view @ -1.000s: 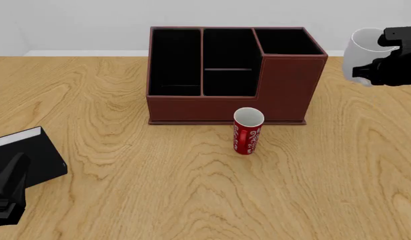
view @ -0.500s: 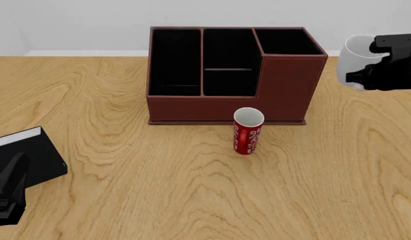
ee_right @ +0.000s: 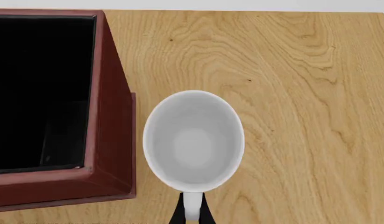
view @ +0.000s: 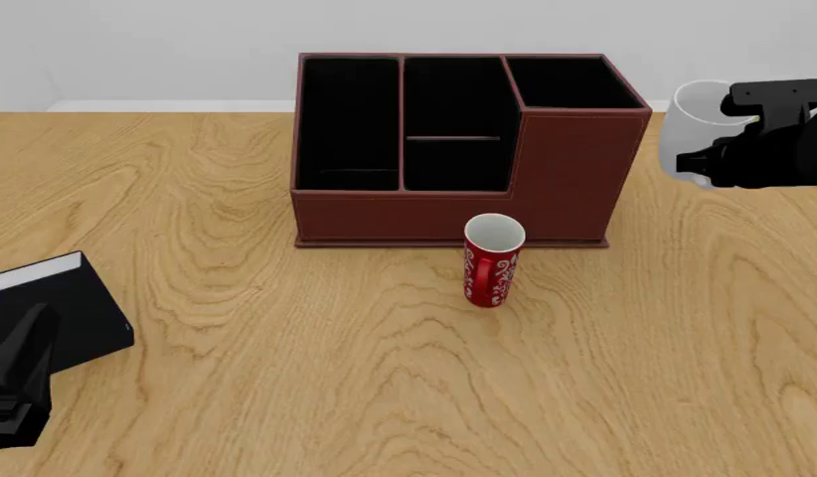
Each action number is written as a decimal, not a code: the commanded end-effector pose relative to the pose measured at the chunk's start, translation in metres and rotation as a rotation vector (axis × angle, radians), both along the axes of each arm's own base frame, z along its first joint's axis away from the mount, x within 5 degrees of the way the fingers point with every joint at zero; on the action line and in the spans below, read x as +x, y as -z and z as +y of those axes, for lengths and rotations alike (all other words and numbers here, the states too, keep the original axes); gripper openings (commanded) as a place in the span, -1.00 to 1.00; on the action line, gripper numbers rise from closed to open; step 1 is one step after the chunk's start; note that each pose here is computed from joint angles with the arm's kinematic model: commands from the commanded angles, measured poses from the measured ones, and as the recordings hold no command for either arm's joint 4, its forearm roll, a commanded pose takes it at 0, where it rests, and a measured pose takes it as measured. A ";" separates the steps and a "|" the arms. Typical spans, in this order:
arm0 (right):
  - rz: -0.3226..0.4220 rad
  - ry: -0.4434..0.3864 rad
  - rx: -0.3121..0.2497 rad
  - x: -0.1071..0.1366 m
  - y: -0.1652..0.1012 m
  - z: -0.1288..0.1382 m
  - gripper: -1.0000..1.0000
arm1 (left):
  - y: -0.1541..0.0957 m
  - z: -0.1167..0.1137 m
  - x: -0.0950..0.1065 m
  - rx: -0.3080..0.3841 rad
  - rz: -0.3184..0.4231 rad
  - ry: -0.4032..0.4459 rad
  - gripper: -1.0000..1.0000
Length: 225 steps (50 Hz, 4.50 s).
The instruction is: Pick up the white mug and place it to the right of the caddy.
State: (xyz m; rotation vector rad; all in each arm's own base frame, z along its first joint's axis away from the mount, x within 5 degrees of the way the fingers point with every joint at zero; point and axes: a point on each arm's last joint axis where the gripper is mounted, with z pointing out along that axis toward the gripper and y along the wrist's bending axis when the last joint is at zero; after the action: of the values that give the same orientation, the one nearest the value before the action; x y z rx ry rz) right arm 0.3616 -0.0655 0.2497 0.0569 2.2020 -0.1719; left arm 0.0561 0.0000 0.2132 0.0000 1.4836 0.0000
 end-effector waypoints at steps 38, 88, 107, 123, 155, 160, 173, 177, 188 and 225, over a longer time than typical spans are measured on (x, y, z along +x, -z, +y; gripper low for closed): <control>0.008 -0.024 0.014 -0.001 0.014 0.012 -1.00 | 0.000 0.000 0.000 0.000 0.000 0.000 1.00; 0.039 -0.015 0.032 0.005 0.040 0.012 -1.00 | 0.000 0.000 0.000 0.000 0.000 0.000 1.00; 0.051 -0.013 0.037 0.006 0.050 0.012 -1.00 | 0.000 0.000 0.000 0.000 0.000 0.000 1.00; 0.059 -0.016 0.040 0.009 0.056 0.014 -1.00 | 0.000 0.000 0.000 0.000 0.000 0.000 1.00; 0.077 -0.017 0.045 0.010 0.068 0.014 -1.00 | 0.000 0.000 0.000 0.000 0.000 0.000 1.00; 0.083 -0.014 0.042 0.011 0.072 0.012 -1.00 | 0.000 0.000 0.000 0.000 0.000 0.000 1.00; 0.093 -0.014 0.045 0.011 0.080 0.012 -1.00 | 0.000 0.000 0.000 0.000 0.000 0.000 1.00; 0.095 -0.014 0.049 0.012 0.082 0.013 -1.00 | 0.000 0.000 0.000 0.000 0.000 0.000 1.00; 0.097 -0.015 0.050 0.012 0.083 0.014 -1.00 | 0.000 0.000 0.000 0.000 0.000 0.000 1.00; 0.124 -0.017 0.050 0.013 0.099 0.014 -1.00 | 0.000 0.000 0.000 0.000 0.000 0.000 1.00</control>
State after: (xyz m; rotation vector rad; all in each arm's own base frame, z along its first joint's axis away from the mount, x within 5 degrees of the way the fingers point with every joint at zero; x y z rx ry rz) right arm 0.3743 -0.0537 0.1602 0.0781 2.3052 -0.1128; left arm 0.0561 0.0000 0.2132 0.0000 1.4836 0.0000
